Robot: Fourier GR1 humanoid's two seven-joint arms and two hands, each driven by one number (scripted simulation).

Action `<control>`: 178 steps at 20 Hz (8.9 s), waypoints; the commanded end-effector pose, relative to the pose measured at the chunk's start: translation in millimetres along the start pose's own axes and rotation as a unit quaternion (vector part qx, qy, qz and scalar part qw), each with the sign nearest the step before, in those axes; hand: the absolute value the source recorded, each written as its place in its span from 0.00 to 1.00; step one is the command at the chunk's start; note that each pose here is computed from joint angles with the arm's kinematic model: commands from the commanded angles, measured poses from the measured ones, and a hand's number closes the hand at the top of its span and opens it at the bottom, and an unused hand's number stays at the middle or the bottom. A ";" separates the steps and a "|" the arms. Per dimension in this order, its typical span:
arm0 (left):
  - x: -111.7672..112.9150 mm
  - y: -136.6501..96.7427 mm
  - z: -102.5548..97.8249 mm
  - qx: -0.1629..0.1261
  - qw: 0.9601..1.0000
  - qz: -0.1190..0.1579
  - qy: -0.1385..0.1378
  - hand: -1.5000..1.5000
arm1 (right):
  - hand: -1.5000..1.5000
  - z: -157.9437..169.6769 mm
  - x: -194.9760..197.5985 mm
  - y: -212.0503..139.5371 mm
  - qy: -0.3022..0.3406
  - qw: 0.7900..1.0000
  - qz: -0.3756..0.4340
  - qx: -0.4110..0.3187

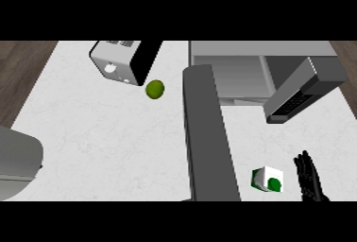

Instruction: Pick up the milk, place it into the microwave and close the microwave

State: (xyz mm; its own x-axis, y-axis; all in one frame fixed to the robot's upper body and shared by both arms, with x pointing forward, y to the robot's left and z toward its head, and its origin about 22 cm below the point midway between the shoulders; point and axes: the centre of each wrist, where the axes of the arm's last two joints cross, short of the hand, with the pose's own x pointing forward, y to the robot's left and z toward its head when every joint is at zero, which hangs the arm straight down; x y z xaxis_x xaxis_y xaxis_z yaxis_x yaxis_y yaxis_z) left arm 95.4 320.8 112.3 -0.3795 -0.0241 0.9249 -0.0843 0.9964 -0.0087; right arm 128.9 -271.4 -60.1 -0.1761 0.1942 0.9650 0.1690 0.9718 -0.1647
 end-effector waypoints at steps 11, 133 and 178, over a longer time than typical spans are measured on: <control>11.2 1.9 6.2 -0.018 1.000 0.006 0.003 0.00 | 0.00 -3.3 -72.3 -2.0 0.012 1.000 0.007 0.007; -50.2 6.0 -42.6 -0.179 0.983 0.038 0.023 0.00 | 0.00 -310.6 38.3 73.9 -0.131 0.975 0.176 0.021; -127.5 -225.8 -95.5 -0.404 0.910 -0.002 0.088 1.00 | 0.00 -78.0 -81.7 -46.3 -0.055 0.992 -0.067 0.093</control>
State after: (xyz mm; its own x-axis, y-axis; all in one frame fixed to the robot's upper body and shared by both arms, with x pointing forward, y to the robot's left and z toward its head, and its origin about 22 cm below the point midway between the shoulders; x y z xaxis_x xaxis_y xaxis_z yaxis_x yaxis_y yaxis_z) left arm 241.6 131.2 49.8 -0.2426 -0.0141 0.9700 0.6034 0.7808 0.1622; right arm 228.1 -326.2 -127.5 -0.2625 0.0760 0.9619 -0.0204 0.9962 -0.0843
